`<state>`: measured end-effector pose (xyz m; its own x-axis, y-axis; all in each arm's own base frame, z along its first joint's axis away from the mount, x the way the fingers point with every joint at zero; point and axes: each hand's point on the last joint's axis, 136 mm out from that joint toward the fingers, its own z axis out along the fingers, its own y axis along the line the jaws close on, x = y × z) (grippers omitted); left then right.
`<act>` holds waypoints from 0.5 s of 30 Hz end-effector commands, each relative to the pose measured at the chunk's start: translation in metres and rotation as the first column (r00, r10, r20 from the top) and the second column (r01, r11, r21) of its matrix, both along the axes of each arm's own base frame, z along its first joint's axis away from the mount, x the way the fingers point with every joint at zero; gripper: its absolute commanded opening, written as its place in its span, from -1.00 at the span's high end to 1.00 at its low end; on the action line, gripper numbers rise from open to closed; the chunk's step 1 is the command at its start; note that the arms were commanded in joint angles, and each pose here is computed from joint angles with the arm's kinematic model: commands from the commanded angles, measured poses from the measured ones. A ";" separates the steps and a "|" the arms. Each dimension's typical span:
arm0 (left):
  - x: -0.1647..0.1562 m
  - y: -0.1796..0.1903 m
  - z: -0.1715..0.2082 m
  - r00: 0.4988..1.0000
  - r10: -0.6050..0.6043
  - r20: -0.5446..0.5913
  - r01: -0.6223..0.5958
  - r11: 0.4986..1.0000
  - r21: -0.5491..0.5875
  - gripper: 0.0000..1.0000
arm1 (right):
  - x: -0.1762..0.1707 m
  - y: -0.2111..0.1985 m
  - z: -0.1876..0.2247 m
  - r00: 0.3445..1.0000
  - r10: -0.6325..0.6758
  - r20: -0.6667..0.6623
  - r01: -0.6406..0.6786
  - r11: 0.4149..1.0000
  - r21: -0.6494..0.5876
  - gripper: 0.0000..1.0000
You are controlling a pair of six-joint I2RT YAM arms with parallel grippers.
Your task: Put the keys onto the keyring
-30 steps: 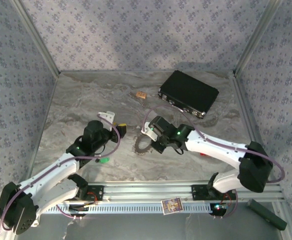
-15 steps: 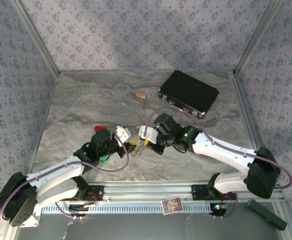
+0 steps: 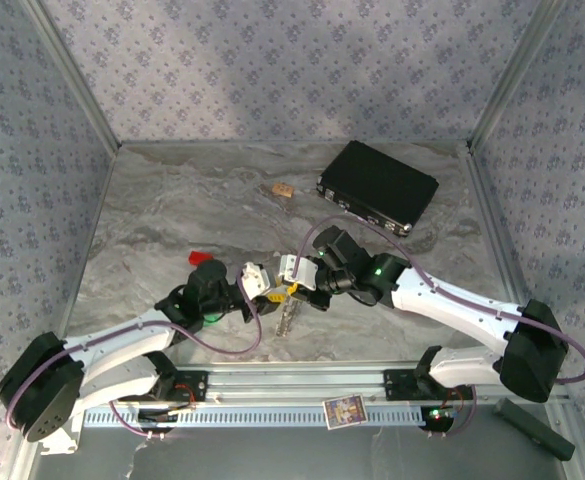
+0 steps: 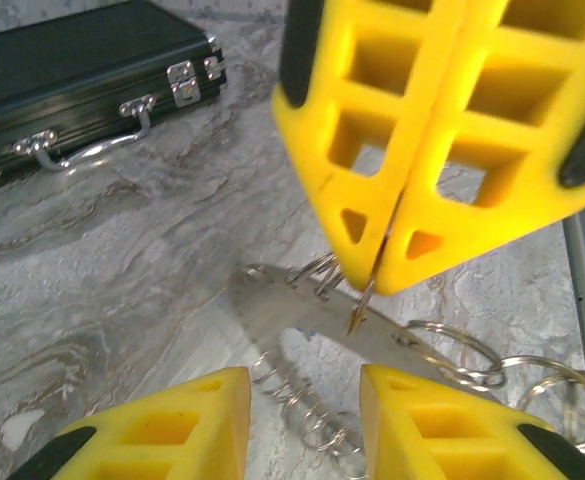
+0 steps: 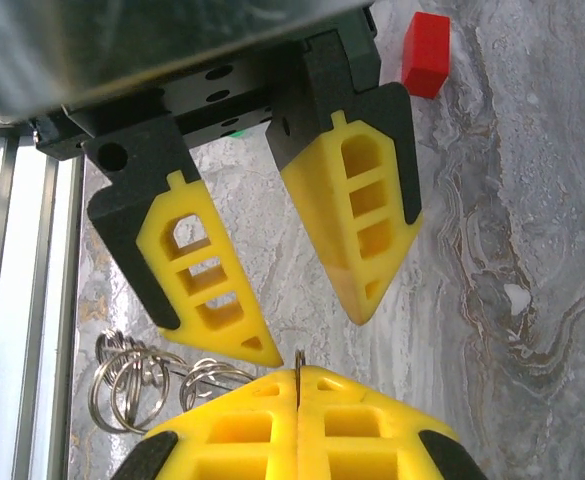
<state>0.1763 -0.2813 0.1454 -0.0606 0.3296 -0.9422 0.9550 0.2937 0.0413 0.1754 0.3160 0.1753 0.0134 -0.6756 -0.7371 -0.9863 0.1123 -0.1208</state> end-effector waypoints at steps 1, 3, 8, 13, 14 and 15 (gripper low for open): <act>-0.008 -0.010 0.020 0.995 -0.078 0.067 0.082 0.995 -0.061 0.33 | -0.004 0.004 0.014 0.999 0.036 0.033 -0.038 0.998 0.054 1.00; -0.009 -0.011 0.021 0.994 -0.079 0.069 0.084 0.994 -0.071 0.34 | -0.005 0.006 0.013 0.999 0.040 0.029 -0.041 0.998 0.056 1.00; -0.011 -0.012 0.024 0.993 -0.095 0.073 0.101 0.992 -0.080 0.47 | -0.006 0.008 0.015 0.999 0.040 0.032 -0.042 0.997 0.068 1.00; -0.011 -0.012 0.020 0.994 -0.097 0.058 0.101 0.993 -0.069 0.74 | -0.008 0.011 0.016 0.999 0.046 0.026 -0.048 0.996 0.081 1.00; -0.011 -0.012 0.019 0.994 -0.097 0.054 0.101 0.993 -0.067 0.75 | -0.008 0.011 0.016 0.999 0.048 0.023 -0.050 0.995 0.084 1.00; -0.011 -0.012 0.018 0.994 -0.099 0.052 0.102 0.992 -0.067 0.82 | -0.009 0.011 0.016 0.998 0.051 0.022 -0.053 0.995 0.088 1.00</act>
